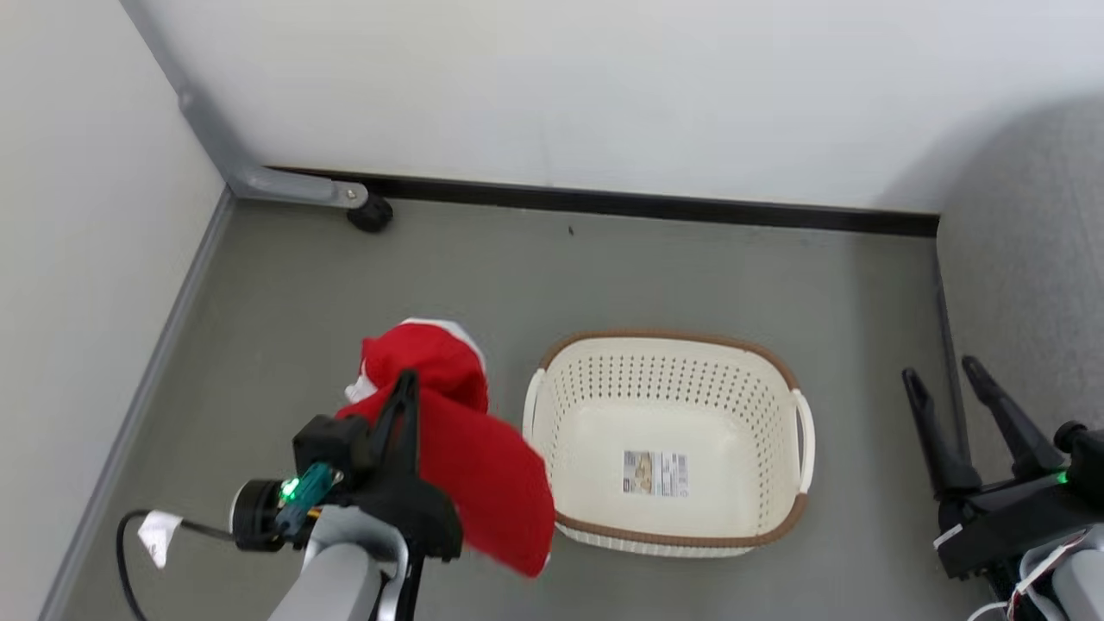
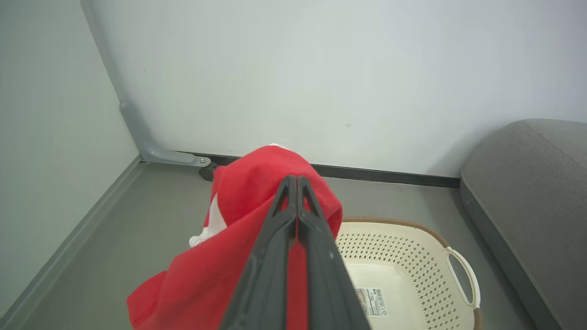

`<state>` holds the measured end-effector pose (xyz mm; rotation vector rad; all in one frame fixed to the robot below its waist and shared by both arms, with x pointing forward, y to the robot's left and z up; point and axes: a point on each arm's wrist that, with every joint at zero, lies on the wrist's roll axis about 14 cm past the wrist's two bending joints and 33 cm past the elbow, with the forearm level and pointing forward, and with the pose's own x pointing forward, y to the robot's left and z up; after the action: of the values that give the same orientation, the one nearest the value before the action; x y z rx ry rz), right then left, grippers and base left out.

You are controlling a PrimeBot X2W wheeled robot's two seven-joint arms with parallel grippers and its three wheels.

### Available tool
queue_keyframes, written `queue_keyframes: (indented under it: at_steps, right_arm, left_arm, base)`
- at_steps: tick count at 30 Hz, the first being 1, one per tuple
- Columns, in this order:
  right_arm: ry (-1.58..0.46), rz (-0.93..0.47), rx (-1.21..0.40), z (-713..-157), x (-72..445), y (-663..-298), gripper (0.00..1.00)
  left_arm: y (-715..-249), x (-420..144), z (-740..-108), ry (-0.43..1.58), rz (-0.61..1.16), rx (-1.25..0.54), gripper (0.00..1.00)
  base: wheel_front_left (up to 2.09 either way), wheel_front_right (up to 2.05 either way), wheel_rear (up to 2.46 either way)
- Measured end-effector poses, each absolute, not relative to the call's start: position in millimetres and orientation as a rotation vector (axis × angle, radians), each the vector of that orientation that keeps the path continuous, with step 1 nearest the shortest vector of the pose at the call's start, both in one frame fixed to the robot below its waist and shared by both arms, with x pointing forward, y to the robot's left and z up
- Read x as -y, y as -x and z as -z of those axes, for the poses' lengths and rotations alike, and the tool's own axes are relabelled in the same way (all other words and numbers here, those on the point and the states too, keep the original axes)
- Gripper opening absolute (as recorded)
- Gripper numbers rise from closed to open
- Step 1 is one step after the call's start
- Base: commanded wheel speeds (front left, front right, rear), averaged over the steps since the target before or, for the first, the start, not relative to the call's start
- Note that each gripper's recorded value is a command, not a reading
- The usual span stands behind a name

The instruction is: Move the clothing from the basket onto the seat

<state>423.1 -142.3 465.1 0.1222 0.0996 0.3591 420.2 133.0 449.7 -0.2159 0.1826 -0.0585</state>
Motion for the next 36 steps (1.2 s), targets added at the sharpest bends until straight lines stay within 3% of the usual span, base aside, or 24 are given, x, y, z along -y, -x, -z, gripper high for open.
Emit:
queue_keyframes:
  at_steps: [15,36]
  right_arm:
    - [-0.101,-0.385,0.001,-500.7,119.1,-386.9,1.00]
    - [-0.072,-0.416,0.025,-505.7,106.2,-384.3,1.00]
  left_arm:
    - [-364.8,-180.1,-499.8,0.191,-0.031,0.008,0.00]
    - [-358.4,-166.7,-536.7,0.185,0.003,0.135,0.00]
  base:
    - [0.00,0.00,0.00]
    - [0.00,0.00,0.00]
